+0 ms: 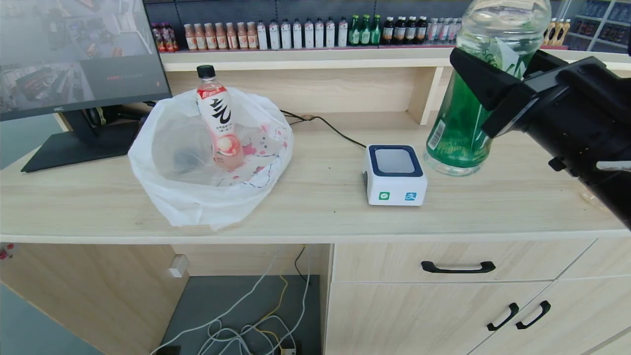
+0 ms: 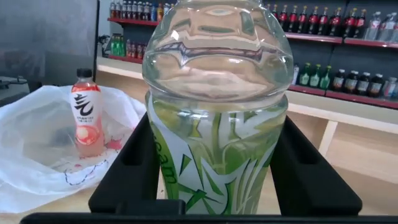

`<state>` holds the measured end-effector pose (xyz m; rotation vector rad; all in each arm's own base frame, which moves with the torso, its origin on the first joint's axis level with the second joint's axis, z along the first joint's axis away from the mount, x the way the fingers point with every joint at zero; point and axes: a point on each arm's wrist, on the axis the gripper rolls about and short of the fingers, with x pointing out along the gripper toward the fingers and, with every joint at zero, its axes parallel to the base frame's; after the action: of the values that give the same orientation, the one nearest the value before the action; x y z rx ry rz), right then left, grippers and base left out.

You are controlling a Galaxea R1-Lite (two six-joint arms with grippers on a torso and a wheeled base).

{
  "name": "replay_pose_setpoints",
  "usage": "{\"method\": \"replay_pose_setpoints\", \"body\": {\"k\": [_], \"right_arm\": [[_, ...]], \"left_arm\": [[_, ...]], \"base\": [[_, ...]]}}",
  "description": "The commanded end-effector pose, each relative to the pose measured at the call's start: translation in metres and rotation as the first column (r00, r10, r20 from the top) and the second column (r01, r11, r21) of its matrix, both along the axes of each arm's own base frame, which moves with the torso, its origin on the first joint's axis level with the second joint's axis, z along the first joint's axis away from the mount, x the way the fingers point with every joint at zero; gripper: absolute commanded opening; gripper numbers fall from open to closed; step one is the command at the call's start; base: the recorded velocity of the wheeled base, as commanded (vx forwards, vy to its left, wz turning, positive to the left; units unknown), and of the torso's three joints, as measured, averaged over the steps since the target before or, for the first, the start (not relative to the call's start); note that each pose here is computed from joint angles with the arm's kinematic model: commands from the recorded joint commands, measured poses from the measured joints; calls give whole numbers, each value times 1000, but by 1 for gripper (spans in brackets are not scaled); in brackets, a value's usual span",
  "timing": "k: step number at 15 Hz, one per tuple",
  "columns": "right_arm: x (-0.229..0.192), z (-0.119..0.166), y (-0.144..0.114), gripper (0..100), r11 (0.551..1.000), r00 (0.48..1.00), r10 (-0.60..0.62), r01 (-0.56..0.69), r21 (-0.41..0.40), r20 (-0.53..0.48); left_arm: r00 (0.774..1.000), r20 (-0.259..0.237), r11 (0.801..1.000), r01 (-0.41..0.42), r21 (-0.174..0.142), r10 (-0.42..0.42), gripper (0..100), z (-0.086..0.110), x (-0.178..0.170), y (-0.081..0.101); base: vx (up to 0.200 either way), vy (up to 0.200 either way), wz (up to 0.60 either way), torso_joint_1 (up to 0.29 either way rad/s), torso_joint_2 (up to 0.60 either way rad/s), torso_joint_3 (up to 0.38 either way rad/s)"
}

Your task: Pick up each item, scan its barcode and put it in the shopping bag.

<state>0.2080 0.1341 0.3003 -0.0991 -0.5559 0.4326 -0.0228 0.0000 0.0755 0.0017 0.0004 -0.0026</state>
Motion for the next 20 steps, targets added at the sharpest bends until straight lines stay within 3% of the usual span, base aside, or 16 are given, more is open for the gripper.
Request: {"method": "replay_pose_setpoints", "body": {"k": [1, 5, 9, 14, 16, 20], "right_arm": [[19, -1, 17, 0, 999, 1000, -10, 10, -43, 16], [37, 1, 42, 0, 986, 994, -34, 50, -157, 102], [48, 0, 55, 0, 960, 979, 22, 36, -279, 201], [54, -6, 61, 0, 918, 960, 90, 24, -395, 266], [61, 2, 51, 0, 889, 930, 118, 57, -453, 349], [71, -12, 51, 0, 841, 908, 198, 37, -540, 369]], "left_arm": [[1000, 0, 1000, 1, 0, -1, 100, 0, 0, 0], [1000, 0, 1000, -1, -2, 1, 100, 0, 0, 0], [1000, 0, 1000, 1, -2, -1, 100, 0, 0, 0], [1000, 0, 1000, 1, -2, -1, 100, 0, 0, 0], [1000, 0, 1000, 1, -2, -1, 100, 0, 0, 0], [1000, 0, 1000, 1, -2, -1, 100, 0, 0, 0]], "base": [[0, 0, 0, 0, 0, 0], [0, 0, 0, 0, 0, 0], [0, 0, 0, 0, 0, 0], [0, 0, 0, 0, 0, 0], [0, 0, 0, 0, 0, 0], [0, 0, 0, 0, 0, 0]]}}
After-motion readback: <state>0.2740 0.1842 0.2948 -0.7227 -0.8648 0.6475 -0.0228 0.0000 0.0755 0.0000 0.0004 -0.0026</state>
